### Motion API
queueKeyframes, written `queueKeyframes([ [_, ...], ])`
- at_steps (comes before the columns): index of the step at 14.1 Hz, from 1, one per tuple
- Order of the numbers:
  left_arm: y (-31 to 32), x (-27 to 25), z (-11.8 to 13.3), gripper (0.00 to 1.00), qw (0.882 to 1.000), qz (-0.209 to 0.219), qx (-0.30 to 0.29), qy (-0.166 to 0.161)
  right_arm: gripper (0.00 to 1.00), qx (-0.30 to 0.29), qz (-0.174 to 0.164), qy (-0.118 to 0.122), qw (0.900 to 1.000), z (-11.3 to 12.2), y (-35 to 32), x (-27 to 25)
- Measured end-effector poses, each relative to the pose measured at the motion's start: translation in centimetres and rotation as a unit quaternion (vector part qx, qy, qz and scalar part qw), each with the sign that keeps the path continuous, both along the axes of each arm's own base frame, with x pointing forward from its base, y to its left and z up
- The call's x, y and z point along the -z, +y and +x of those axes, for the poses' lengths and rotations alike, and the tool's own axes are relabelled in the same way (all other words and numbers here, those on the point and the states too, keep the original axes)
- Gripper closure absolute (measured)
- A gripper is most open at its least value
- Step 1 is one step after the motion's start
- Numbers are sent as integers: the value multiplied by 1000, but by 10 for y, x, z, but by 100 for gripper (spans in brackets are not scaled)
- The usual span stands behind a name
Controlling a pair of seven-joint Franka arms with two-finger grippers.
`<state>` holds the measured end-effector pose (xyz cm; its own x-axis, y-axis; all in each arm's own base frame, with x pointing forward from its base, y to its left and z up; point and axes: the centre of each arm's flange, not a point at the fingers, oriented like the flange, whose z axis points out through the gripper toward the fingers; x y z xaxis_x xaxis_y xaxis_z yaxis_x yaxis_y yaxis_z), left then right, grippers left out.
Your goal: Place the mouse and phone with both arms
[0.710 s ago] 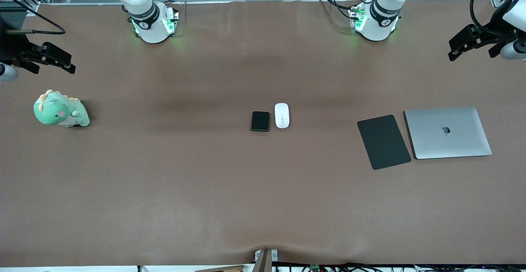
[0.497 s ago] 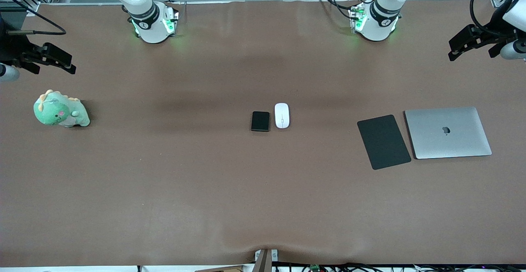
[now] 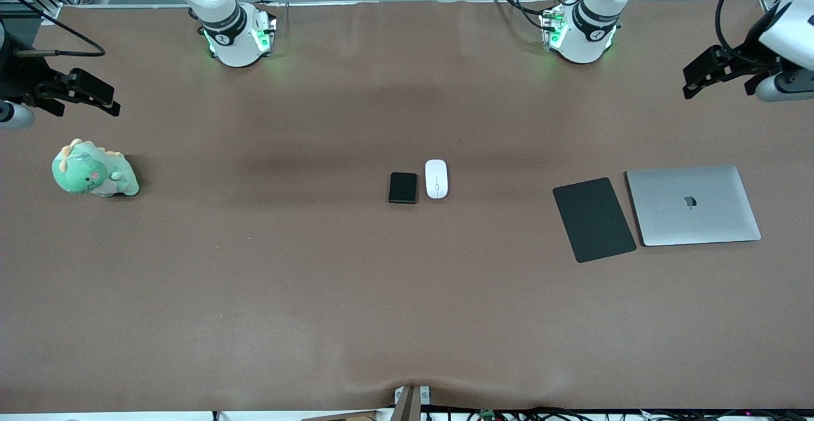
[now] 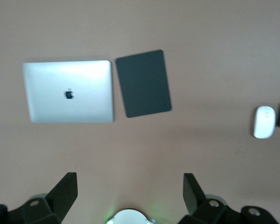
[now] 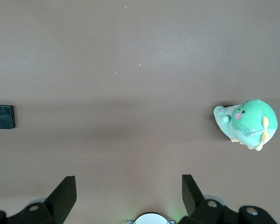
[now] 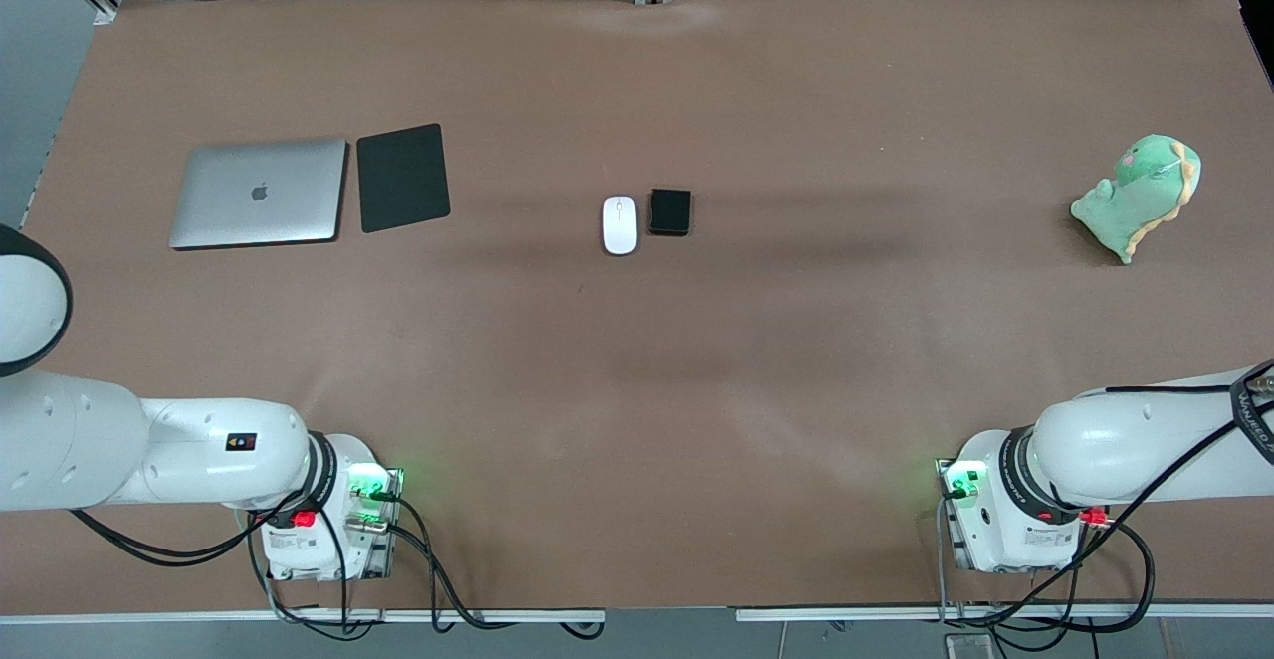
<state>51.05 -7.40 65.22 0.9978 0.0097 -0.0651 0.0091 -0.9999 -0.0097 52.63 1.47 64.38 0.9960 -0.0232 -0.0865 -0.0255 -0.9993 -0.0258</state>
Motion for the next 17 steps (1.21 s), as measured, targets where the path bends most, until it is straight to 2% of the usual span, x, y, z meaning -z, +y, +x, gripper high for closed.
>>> queueKeyframes([
  [2,-29,28,14,0,999,-18,13,24,0,-1,0,3,1000,2,1,4],
  [6,-111,101,45,0,997,-32,65,41,0,-5,-1,4,1000,14,20,17],
  [9,-187,161,52,0,994,-39,91,49,0,15,-3,-7,1000,28,53,32],
  [11,-237,210,49,0,992,-30,112,51,0,55,-5,-21,998,40,83,46],
  [13,-286,262,39,0,993,-14,109,47,0,91,-7,-24,996,49,109,62],
  [17,-347,339,7,4,994,-7,92,55,0,84,5,0,996,65,138,104],
])
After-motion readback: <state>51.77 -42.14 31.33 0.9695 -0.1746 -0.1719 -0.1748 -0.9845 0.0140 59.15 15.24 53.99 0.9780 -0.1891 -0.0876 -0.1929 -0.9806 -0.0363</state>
